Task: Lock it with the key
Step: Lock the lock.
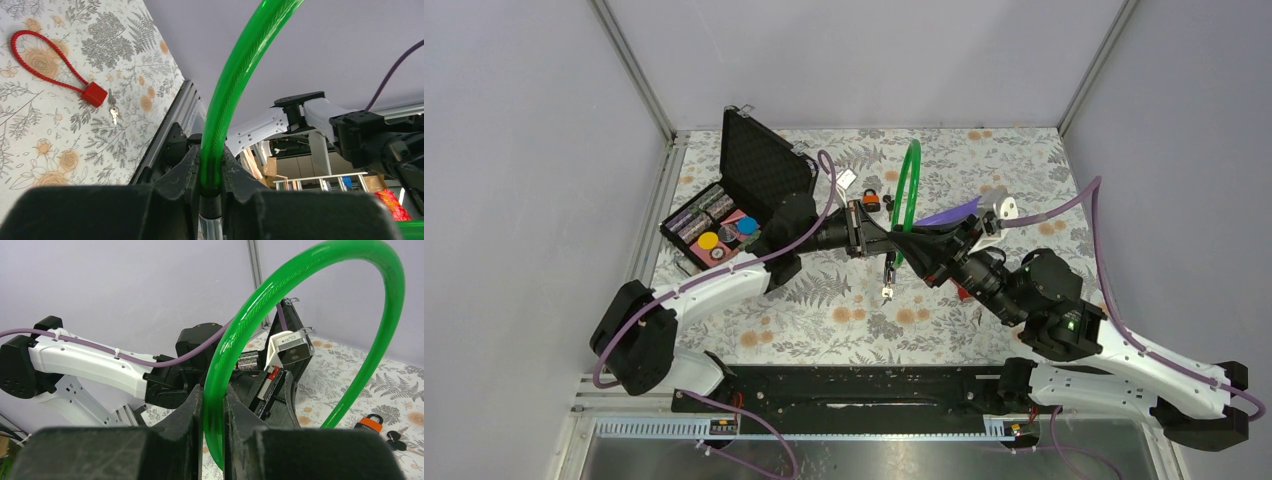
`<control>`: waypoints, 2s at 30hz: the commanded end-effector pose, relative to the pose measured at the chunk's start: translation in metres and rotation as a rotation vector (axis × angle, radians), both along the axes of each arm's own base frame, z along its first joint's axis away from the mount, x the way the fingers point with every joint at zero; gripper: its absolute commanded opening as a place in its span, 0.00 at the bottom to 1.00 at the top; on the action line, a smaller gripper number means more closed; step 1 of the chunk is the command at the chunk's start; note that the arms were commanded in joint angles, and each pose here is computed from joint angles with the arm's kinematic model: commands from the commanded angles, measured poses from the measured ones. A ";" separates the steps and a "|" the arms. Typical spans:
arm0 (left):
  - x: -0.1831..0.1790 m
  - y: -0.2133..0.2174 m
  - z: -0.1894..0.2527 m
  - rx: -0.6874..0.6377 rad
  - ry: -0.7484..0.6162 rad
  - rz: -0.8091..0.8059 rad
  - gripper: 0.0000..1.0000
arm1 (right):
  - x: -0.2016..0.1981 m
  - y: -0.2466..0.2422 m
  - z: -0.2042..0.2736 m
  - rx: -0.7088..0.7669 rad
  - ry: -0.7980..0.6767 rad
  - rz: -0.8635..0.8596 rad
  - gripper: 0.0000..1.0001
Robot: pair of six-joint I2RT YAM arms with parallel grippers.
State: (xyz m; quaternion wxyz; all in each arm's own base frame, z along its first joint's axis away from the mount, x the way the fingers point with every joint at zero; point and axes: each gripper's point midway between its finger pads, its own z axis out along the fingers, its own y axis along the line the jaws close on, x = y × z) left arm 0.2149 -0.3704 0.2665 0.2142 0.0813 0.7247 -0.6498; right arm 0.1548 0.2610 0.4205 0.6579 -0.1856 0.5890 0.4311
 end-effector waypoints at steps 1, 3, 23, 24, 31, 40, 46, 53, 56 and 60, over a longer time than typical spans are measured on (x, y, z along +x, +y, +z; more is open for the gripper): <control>-0.015 0.004 0.042 -0.125 -0.064 -0.071 0.00 | -0.001 -0.009 0.033 0.102 -0.045 -0.014 0.00; -0.016 0.005 0.044 -0.137 -0.059 -0.071 0.00 | -0.002 -0.007 0.032 0.102 -0.039 -0.005 0.00; -0.031 0.017 0.075 -0.221 -0.101 -0.095 0.00 | 0.009 -0.013 0.021 0.101 -0.028 -0.075 0.00; -0.031 0.018 0.076 -0.231 -0.094 -0.094 0.00 | 0.008 -0.012 0.020 0.098 -0.027 -0.064 0.00; -0.026 0.029 0.095 -0.379 0.008 -0.087 0.00 | -0.005 -0.002 0.016 0.073 -0.036 0.025 0.00; -0.022 0.033 0.090 -0.397 0.034 -0.066 0.00 | -0.001 -0.009 0.016 0.072 -0.016 -0.014 0.00; -0.024 0.034 0.099 -0.386 -0.001 -0.062 0.00 | 0.005 0.000 0.013 0.049 0.007 -0.025 0.00; -0.032 0.038 0.109 -0.385 -0.035 -0.071 0.00 | 0.026 0.011 -0.001 -0.022 0.037 -0.111 0.00; -0.037 0.042 0.118 -0.400 -0.051 -0.080 0.00 | 0.038 0.007 -0.012 -0.036 0.049 -0.183 0.00; -0.043 0.046 0.129 -0.418 -0.069 -0.087 0.00 | 0.049 -0.004 -0.024 -0.044 0.070 -0.273 0.00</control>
